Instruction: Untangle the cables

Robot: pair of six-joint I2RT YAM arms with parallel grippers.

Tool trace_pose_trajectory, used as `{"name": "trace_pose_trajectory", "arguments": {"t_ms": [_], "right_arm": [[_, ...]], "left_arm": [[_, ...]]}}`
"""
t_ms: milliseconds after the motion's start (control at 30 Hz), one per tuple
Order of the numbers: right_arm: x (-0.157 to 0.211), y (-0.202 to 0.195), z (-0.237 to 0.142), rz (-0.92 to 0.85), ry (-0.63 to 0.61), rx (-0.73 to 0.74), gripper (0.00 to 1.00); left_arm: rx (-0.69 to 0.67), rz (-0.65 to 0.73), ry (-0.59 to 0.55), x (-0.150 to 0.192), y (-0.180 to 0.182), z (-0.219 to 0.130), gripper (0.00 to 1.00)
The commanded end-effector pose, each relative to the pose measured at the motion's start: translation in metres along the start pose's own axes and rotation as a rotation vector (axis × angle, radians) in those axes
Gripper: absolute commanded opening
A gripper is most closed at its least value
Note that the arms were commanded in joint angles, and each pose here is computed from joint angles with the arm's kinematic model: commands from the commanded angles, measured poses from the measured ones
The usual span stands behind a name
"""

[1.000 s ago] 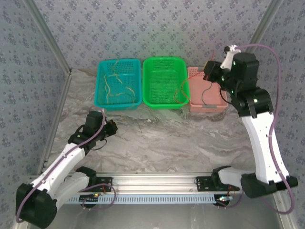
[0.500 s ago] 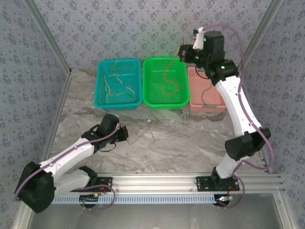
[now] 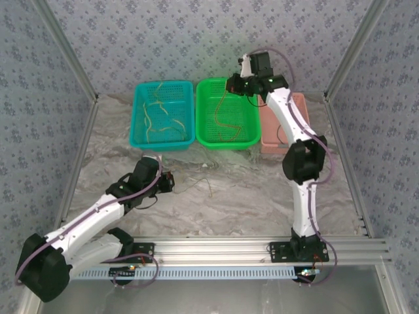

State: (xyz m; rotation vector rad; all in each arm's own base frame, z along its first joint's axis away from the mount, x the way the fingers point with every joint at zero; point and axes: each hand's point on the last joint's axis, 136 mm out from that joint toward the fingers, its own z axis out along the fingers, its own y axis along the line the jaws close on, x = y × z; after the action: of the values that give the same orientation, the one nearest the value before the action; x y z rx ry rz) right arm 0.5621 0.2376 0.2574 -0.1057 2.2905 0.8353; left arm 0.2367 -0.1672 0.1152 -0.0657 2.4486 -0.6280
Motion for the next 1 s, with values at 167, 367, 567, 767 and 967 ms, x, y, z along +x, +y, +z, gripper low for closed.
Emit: {"name": "trace_pose_trajectory", "arguments": {"t_ms": [167, 367, 567, 767, 967], "right_arm": [[0.028, -0.068, 0.053, 0.2, 0.134, 0.046, 0.02], [0.032, -0.075, 0.057, 0.175, 0.137, 0.113, 0.36], [0.01, -0.047, 0.016, 0.106, 0.049, 0.168, 0.46], [-0.003, -0.015, -0.037, 0.033, -0.027, 0.234, 0.46], [0.028, 0.033, -0.098, -0.018, -0.134, 0.192, 0.46]], "left_arm": [[0.002, 0.031, -0.005, -0.005, -0.005, -0.005, 0.0], [0.011, 0.033, -0.008, -0.007, -0.008, -0.007, 0.0], [0.025, 0.027, -0.017, -0.01, -0.012, -0.012, 0.0], [0.062, 0.017, -0.03, -0.017, -0.022, -0.022, 0.0], [0.098, 0.037, -0.049, -0.029, -0.036, -0.037, 0.0]]}}
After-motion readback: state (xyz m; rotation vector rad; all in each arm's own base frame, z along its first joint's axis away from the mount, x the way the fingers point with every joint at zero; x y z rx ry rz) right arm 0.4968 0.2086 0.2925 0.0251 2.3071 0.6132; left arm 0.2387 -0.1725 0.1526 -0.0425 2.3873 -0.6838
